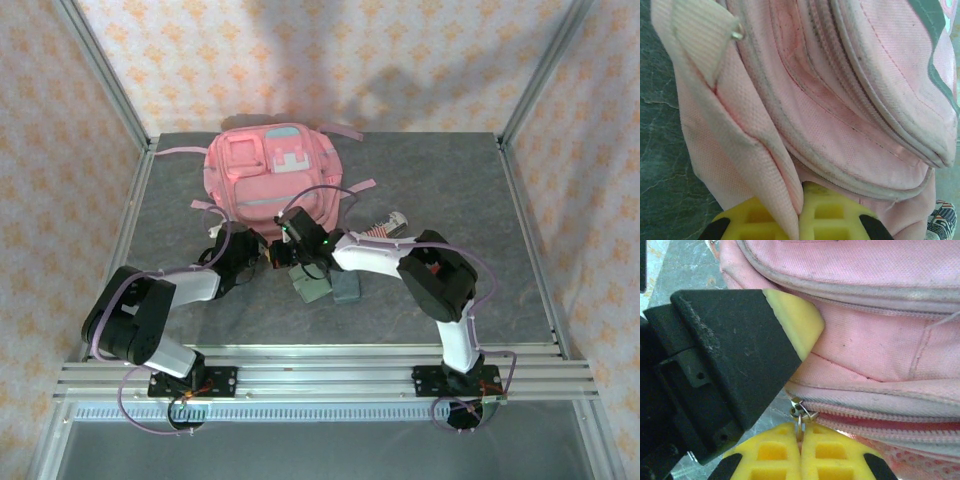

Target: Pack the student bag

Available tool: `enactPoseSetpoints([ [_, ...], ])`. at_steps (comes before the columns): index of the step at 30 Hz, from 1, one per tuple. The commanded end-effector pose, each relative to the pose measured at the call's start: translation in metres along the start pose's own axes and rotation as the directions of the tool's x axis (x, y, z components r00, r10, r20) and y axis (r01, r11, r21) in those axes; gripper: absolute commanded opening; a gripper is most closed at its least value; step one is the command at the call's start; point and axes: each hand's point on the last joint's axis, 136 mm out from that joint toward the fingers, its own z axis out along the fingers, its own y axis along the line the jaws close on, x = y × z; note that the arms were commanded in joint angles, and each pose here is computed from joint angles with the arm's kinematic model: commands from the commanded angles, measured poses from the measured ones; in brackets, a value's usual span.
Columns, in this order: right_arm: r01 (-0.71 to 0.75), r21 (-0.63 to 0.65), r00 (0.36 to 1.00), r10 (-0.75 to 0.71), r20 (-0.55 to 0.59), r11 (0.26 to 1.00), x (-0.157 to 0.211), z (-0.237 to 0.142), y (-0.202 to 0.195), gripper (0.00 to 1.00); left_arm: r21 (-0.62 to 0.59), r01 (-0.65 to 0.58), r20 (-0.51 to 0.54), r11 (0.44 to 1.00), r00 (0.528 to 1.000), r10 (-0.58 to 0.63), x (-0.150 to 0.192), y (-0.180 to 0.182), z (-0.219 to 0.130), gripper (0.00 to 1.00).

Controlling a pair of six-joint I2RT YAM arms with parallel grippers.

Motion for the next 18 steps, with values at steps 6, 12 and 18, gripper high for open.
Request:
enactPoseSetpoints([
  [6,-0.053,0.122,0.995,0.042,0.088,0.991,-0.017,-0.053,-0.070,0.00,-0.001,-0.046,0.053,0.999,0.998,0.046,-0.015,0.007,-0.020,0.00],
  [12,-0.190,0.261,0.973,0.145,0.182,0.947,-0.031,-0.091,-0.153,0.00,0.011,-0.052,0.070,0.999,0.996,0.051,-0.030,0.005,-0.028,0.00],
  [18,-0.213,0.247,0.966,0.165,0.200,0.945,-0.033,-0.103,-0.153,0.00,0.061,-0.115,0.048,0.991,0.993,0.112,-0.037,-0.024,-0.023,0.00],
])
